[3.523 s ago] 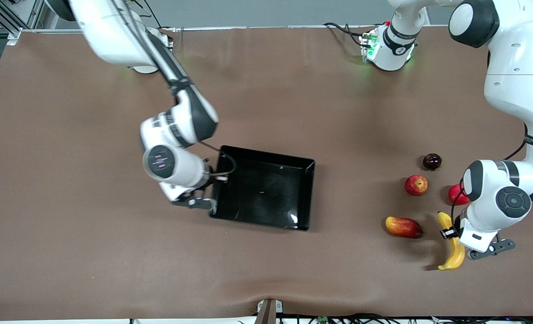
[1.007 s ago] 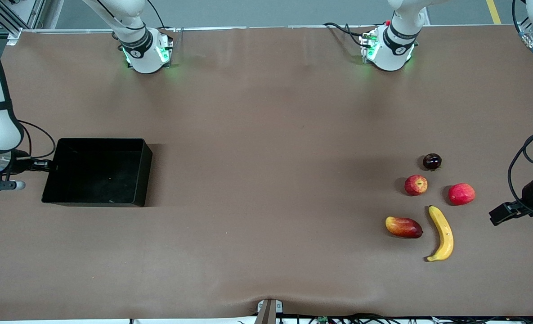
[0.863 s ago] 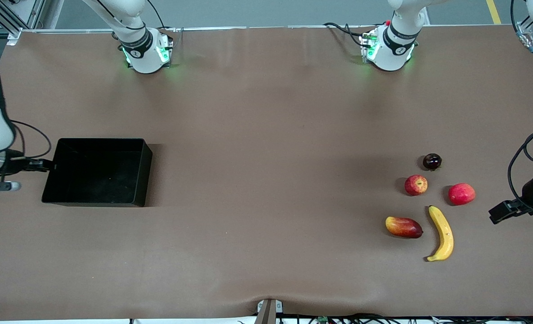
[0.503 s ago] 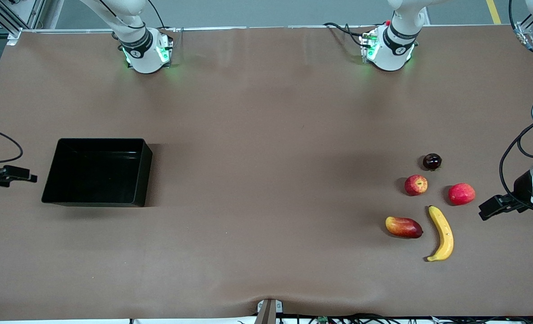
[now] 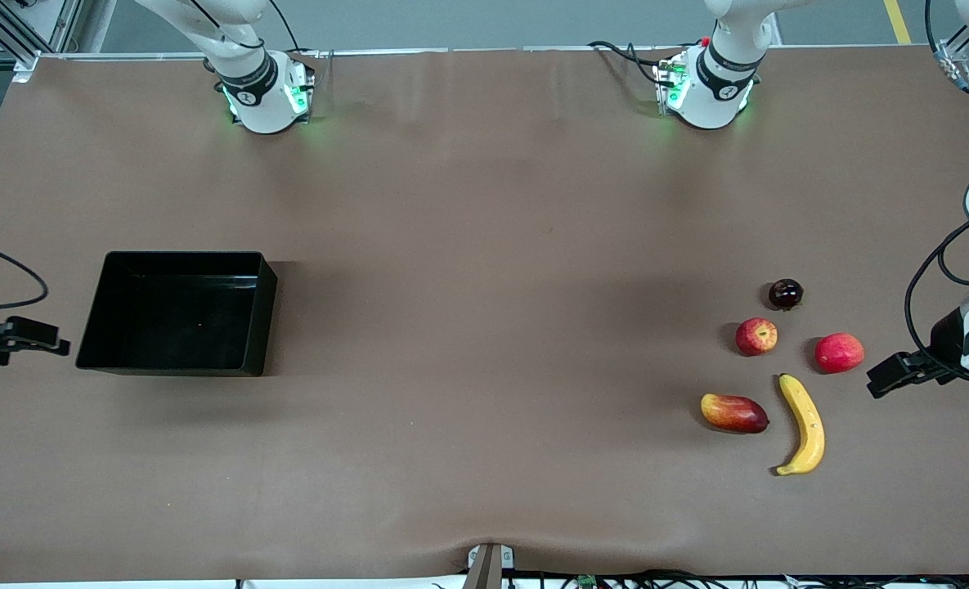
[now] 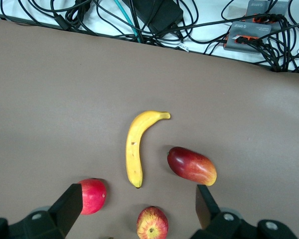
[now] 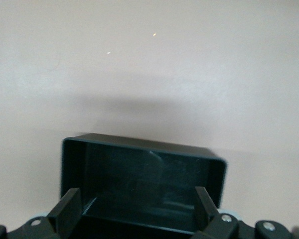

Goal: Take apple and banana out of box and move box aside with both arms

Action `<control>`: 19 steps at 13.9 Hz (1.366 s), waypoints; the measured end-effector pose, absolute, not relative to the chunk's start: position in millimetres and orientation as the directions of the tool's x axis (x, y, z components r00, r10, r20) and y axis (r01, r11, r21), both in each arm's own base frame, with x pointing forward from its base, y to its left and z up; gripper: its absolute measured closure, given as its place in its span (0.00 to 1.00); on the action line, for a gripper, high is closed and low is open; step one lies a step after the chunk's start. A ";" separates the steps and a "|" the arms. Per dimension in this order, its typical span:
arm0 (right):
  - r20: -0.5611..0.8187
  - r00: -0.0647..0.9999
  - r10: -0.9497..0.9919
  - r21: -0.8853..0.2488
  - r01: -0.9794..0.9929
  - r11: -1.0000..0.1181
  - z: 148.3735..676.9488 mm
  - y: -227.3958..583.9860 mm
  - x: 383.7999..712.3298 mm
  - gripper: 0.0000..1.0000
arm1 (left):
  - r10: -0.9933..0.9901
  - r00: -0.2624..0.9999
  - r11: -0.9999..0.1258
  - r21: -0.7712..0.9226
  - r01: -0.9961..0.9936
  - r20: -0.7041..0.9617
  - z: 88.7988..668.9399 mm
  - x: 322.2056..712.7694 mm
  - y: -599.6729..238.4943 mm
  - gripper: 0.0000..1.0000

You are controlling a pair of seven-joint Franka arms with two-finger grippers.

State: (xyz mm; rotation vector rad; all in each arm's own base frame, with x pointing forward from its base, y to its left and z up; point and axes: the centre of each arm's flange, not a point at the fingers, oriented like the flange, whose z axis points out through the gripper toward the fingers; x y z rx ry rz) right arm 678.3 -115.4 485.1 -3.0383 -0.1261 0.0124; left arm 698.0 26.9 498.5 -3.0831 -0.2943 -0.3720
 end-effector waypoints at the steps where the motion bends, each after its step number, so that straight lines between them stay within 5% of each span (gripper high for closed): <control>1: -0.025 0.998 0.063 -0.104 0.060 -0.993 492.9 -102.1 675.8 0.00 | 0.183 0.954 -0.982 0.001 0.188 0.238 498.4 698.0 26.4 0.00; 5: -0.122 0.993 -0.005 -0.108 -0.018 -0.994 551.4 -70.1 637.1 0.00 | 0.175 0.954 -0.984 0.005 0.179 0.242 502.2 697.3 19.6 0.00; 15: -0.089 0.993 -0.076 -0.059 -0.081 -0.995 676.1 -31.2 501.0 0.00 | 0.166 0.969 -0.985 -0.021 0.172 0.184 557.2 661.3 -8.6 0.00; 19: -0.073 0.997 -0.038 0.044 -0.035 -0.998 667.9 -1.2 496.5 0.00 | 0.176 0.973 -0.984 -0.007 0.179 0.150 573.0 647.3 -12.4 0.00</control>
